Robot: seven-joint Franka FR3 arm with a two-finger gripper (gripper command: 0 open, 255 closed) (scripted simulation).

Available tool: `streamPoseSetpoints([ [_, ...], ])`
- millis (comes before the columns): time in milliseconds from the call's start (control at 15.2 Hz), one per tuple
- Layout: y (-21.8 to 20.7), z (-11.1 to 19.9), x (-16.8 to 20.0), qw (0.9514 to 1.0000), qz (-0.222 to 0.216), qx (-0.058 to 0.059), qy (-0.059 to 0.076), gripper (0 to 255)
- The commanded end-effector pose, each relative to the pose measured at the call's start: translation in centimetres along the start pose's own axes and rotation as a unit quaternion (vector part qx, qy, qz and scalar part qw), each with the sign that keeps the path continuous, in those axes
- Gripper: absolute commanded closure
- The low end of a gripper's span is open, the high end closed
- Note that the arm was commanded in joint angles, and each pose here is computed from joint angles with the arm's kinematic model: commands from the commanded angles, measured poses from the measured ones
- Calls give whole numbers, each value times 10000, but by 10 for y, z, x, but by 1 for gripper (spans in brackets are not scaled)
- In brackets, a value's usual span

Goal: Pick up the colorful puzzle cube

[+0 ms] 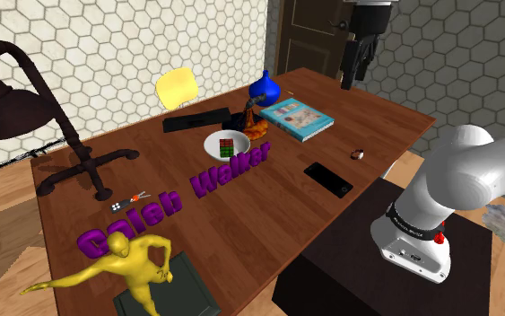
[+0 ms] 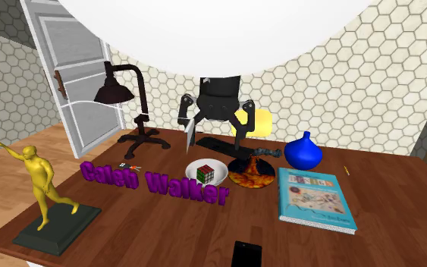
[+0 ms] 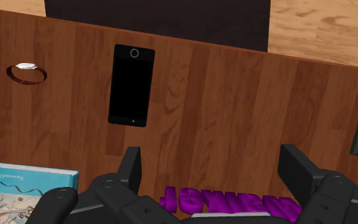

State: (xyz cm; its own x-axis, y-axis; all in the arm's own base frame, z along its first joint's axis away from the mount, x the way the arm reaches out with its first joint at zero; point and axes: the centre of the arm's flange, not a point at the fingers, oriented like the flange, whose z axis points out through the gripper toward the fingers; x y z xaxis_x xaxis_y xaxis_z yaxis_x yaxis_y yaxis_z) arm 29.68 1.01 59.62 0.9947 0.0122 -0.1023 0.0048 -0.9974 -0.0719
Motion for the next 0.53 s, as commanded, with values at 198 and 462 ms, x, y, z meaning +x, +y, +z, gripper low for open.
streamPoseSetpoints([
  [198, -8, 25, 29, 10000, 95, 2, 29, 0],
  [462, -17, 57, 68, 9997, 222, 5, 67, 0],
])
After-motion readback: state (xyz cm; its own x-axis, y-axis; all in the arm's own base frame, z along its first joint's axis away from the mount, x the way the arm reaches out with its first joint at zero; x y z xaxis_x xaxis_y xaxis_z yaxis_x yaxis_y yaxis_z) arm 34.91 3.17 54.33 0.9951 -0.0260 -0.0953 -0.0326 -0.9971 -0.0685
